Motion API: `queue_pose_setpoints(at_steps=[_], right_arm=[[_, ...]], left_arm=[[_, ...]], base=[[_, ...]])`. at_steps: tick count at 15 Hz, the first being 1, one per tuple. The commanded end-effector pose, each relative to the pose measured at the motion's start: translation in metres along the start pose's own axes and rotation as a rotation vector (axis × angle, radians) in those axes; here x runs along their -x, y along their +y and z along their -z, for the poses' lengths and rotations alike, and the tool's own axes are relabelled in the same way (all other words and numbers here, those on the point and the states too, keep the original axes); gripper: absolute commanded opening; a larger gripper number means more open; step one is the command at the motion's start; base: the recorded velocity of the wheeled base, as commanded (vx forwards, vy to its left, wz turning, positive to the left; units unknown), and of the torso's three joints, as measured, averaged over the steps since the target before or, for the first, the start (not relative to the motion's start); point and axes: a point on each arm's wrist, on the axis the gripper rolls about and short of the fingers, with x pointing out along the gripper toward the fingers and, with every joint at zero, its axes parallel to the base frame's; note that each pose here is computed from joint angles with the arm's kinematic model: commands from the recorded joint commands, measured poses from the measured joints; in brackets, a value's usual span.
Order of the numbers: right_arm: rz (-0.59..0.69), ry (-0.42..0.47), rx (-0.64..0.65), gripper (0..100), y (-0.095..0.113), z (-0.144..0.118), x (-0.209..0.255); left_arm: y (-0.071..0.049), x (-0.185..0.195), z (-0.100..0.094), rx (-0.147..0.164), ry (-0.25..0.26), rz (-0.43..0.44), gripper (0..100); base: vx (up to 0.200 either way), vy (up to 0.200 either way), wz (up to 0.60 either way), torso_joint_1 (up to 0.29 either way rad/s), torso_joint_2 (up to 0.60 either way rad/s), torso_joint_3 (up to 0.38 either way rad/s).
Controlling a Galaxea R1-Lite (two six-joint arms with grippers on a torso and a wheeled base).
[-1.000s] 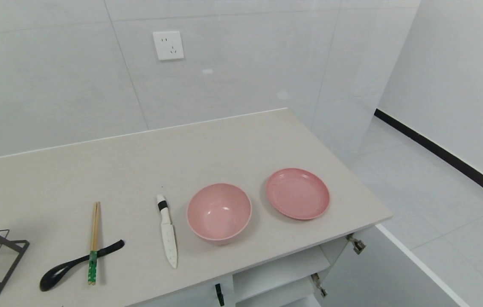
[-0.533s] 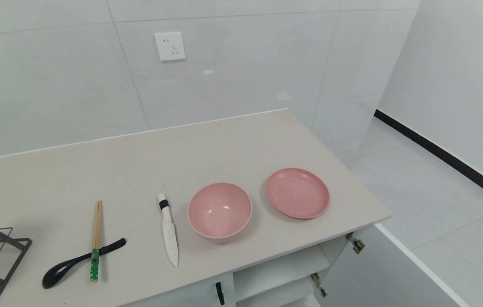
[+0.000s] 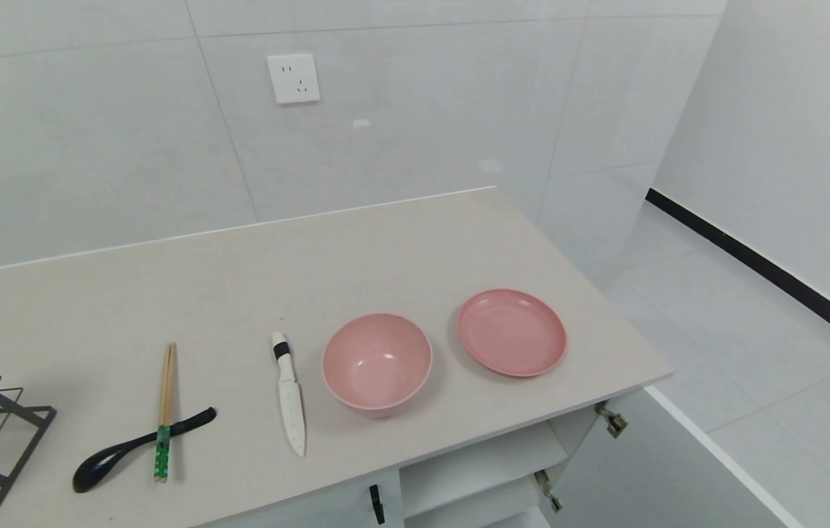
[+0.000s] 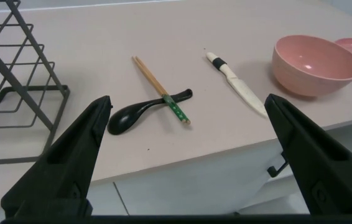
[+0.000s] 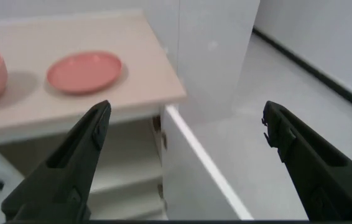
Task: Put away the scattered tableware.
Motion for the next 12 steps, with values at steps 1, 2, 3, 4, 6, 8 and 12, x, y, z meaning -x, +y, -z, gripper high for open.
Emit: queue_pose_setpoints(at_steps=[1,2,3,4,6,8,12], right_arm=[[-0.036,-0.087,0.005,100,0.001,-0.013,0.000],[-0.098,-0.066,0.003,100,0.001,-0.022,-0.002],[-0.103,-0.061,0.002,100,0.001,-0.023,-0.002],[-0.188,0.017,-0.006,100,0.001,-0.035,-0.010],[-0.284,0.110,-0.018,100,0.002,-0.042,-0.023],[-0.329,0.181,-0.023,100,0.003,-0.045,-0.034],[-0.445,0.363,-0.027,100,0.011,-0.052,-0.069]], left_arm=[[0.000,0.000,0.000,-0.005,0.003,0.001,100],[0.000,0.000,0.000,-0.020,0.004,0.005,100],[0.000,0.000,0.000,-0.023,0.004,0.005,100],[0.000,0.000,0.000,-0.049,0.004,0.010,100],[0.000,0.000,0.000,-0.038,0.004,0.008,100],[0.000,0.000,0.000,-0.038,0.004,0.010,100],[0.000,0.000,0.000,-0.028,0.003,0.013,100]], base=[[0.000,0.000,0.00,0.000,0.00,0.000],[0.000,0.000,0.00,0.000,0.00,0.000],[0.000,0.000,0.00,0.000,0.00,0.000],[0.000,0.000,0.00,0.000,0.00,0.000],[0.000,0.000,0.00,0.000,0.00,0.000],[0.000,0.000,0.00,0.000,0.00,0.000],[0.000,0.000,0.00,0.000,0.00,0.000]])
